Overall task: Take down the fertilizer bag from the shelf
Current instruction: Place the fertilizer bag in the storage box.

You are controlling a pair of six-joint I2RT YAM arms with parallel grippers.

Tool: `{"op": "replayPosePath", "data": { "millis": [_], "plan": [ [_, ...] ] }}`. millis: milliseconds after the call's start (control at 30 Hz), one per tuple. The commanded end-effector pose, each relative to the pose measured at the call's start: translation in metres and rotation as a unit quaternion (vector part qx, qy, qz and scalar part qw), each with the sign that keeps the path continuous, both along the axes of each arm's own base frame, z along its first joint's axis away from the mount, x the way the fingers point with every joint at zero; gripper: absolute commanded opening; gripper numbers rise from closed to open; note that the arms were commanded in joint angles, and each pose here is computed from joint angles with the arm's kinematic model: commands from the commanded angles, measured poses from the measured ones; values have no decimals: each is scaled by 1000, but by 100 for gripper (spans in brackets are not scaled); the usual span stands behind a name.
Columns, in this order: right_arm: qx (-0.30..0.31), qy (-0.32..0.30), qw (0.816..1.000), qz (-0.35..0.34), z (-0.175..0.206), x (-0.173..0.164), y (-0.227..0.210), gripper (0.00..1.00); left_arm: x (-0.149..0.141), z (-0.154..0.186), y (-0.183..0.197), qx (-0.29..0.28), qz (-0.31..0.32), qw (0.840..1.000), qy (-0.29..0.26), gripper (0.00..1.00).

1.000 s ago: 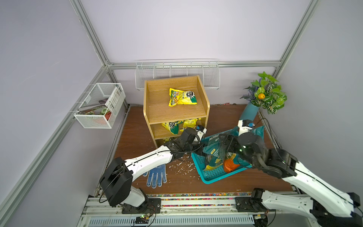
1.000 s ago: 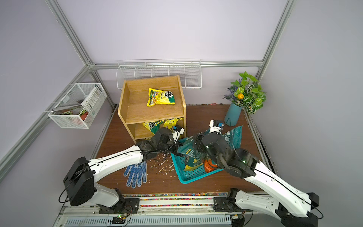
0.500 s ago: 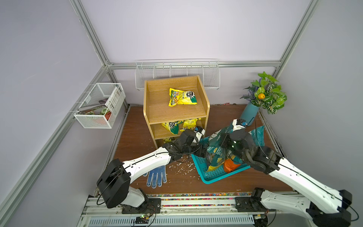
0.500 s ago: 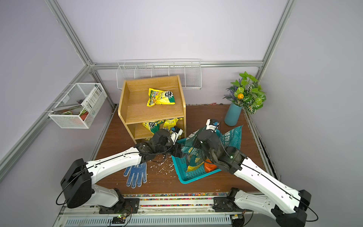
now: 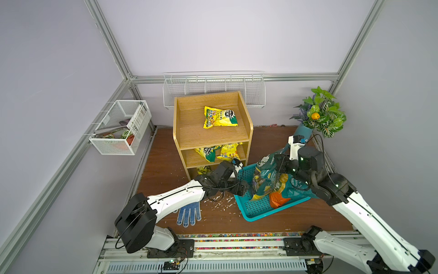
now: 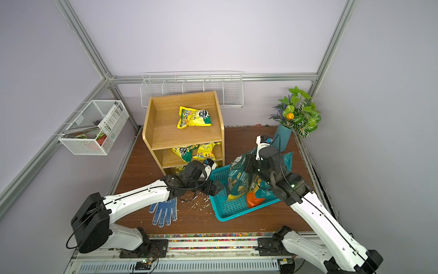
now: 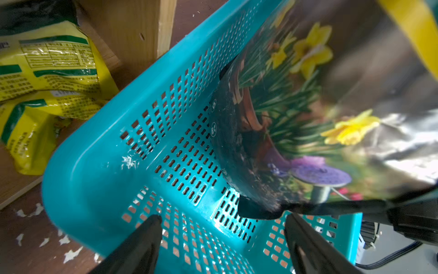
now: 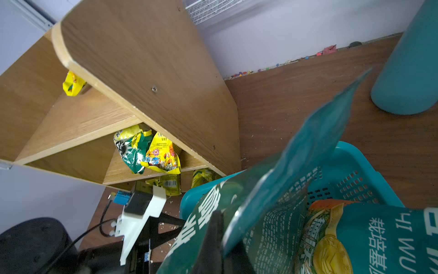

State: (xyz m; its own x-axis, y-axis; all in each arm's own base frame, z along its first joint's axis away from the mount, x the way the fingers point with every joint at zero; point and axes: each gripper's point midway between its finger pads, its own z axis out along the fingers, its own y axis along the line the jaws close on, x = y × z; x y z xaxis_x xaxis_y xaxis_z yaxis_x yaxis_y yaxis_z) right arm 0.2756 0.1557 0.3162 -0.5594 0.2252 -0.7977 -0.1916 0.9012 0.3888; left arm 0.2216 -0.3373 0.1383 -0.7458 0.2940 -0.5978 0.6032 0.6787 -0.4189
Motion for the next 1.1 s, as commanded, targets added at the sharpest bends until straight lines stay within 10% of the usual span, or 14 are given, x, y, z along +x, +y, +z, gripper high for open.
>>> {"op": "replayPosePath", "data": {
  "millis": [0,433,633,1067],
  "plan": [
    [1,-104,994,-19,46,-1,-20,0,0,-3,10,24,8,1000,-7,86],
    [-31,-21,994,-106,-72,-35,-76,0,5,20,17,28,21,999,-29,86],
    [-1,-62,996,-70,-16,-37,-64,60,7,67,21,9,11,997,-80,87],
    [0,-112,993,42,98,5,5,70,7,135,42,-42,42,986,-155,89]
  ]
}}
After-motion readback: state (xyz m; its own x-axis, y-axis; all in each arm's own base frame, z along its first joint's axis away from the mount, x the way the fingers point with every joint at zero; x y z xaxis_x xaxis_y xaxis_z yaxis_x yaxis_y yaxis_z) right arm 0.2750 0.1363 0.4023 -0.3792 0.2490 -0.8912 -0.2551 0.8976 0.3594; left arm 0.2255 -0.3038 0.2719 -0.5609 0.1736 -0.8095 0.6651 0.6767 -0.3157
